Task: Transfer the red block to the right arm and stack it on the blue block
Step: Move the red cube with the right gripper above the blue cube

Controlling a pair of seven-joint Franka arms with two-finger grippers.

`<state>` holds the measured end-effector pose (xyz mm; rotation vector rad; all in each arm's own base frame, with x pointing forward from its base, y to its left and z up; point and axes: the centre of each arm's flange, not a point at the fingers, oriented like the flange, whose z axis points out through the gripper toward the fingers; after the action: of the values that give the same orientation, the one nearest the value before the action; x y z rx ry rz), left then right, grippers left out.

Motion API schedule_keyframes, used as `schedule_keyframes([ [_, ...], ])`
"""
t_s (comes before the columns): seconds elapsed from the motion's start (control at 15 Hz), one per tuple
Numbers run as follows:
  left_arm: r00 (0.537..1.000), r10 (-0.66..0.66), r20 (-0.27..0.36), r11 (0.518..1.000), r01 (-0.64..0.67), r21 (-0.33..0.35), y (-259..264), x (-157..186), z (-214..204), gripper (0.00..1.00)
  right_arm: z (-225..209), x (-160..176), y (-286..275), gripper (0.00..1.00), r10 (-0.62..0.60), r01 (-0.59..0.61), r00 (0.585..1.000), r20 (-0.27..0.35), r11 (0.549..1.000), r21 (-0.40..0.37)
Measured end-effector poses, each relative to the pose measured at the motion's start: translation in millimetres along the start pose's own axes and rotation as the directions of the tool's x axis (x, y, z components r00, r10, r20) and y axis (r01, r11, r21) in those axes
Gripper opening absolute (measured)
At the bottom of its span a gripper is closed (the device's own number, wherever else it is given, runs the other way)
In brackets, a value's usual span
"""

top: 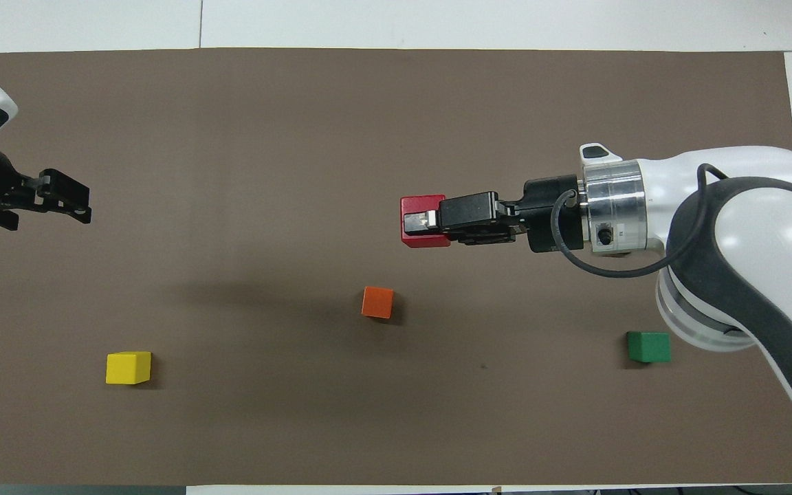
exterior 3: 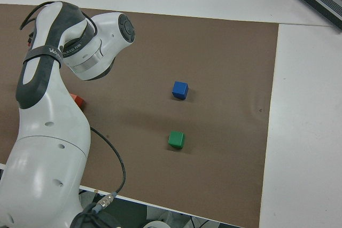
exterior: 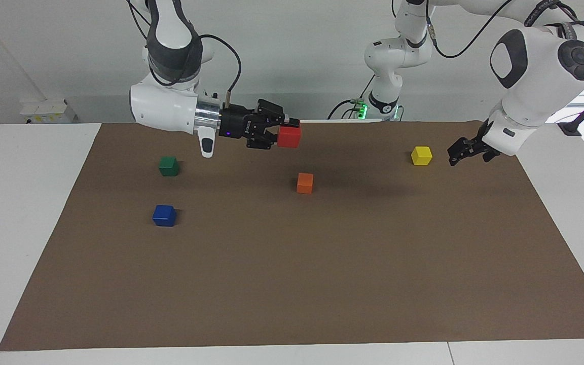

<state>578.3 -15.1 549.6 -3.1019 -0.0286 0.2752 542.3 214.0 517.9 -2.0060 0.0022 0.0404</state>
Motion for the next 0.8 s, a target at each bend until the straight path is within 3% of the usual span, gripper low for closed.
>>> schedule_keyframes([
  [0.13,1.0,0.0,0.009,1.0,0.0,0.008,0.2,-20.8,4.9,1.0,-17.3,4.6,3.5,0.58,-0.029,0.029,1.0,0.006,0.984,-0.173],
  [0.33,1.0,0.006,-0.021,1.0,-0.006,0.017,3.8,-44.5,7.7,1.0,-45.5,11.2,16.9,0.58,-0.082,0.083,0.996,0.024,0.884,-0.459],
  [0.6,0.998,0.011,-0.067,1.0,-0.009,0.017,5.0,-44.2,13.6,1.0,-79.6,14.4,49.6,0.58,-0.067,0.087,0.996,0.057,0.695,-0.713],
  [0.8,0.993,0.02,-0.12,1.0,-0.018,0.014,6.7,-35.4,9.3,1.0,-101.7,12.9,78.5,0.58,-0.012,0.066,0.997,0.072,0.58,-0.812],
])
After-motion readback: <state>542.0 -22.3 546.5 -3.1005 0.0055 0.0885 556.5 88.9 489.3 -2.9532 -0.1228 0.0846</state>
